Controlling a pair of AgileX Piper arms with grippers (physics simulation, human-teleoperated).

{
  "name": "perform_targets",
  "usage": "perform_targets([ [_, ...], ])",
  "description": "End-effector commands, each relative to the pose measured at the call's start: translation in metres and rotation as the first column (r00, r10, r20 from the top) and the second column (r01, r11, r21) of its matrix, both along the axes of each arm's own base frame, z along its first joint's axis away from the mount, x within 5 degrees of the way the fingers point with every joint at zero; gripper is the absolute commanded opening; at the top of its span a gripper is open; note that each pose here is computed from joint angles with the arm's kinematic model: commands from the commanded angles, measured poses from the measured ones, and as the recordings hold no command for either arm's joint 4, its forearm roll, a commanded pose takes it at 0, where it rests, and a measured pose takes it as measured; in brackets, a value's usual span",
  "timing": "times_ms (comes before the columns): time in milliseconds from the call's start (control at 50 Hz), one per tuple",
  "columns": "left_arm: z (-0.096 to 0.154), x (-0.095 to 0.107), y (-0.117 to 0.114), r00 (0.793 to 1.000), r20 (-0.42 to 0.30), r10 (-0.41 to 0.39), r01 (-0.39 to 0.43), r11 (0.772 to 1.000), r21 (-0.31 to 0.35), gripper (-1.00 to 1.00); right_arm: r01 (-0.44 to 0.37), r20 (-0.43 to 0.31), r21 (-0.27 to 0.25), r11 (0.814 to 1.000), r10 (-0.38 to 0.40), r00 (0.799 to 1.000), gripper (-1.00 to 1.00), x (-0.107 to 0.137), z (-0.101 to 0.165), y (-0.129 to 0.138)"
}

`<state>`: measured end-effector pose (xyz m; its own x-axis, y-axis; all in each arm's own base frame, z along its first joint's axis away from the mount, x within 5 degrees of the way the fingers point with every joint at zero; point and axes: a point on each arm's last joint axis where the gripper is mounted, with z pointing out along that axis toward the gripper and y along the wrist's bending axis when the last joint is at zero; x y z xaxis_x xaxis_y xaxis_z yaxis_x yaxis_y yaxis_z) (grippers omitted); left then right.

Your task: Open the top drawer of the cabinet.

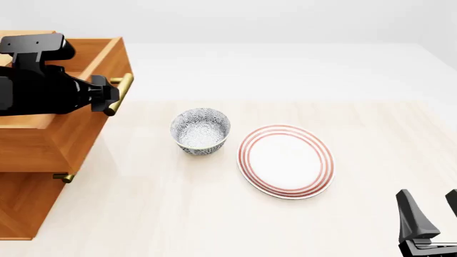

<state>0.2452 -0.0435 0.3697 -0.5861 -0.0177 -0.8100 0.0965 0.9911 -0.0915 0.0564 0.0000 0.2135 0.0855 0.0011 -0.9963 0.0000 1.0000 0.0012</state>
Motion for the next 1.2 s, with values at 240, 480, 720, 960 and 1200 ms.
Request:
perform_targets([
  [240,-0.023,0.009,-0.023,0.993,-0.078,-0.087,0.087,0.996,0.003,1.0,0.0,0.0,0.0,1.0,0.0,1.0,1.0,0.0,0.0,0.0],
  [480,-0.029,0.01,-0.035,0.988,-0.093,-0.12,0.12,0.993,-0.004,1.0,0.0,0.0,0.0,1.0,0.0,1.0,1.0,0.0,0.0,0.0],
  [720,-0.032,0.012,-0.047,0.982,-0.105,-0.158,0.159,0.987,-0.002,1.0,0.0,0.0,0.0,1.0,0.0,1.0,1.0,0.0,0.0,0.0],
  [960,-0.035,0.013,-0.06,0.973,-0.117,-0.198,0.2,0.98,0.0,1.0,0.0,0.0,0.0,1.0,0.0,1.0,1.0,0.0,0.0,0.0],
  [1200,-0.04,0.014,-0.072,0.963,-0.129,-0.235,0.237,0.971,0.001,1.0,0.0,0.0,0.0,1.0,0.0,1.0,1.0,0.0,0.0,0.0],
])
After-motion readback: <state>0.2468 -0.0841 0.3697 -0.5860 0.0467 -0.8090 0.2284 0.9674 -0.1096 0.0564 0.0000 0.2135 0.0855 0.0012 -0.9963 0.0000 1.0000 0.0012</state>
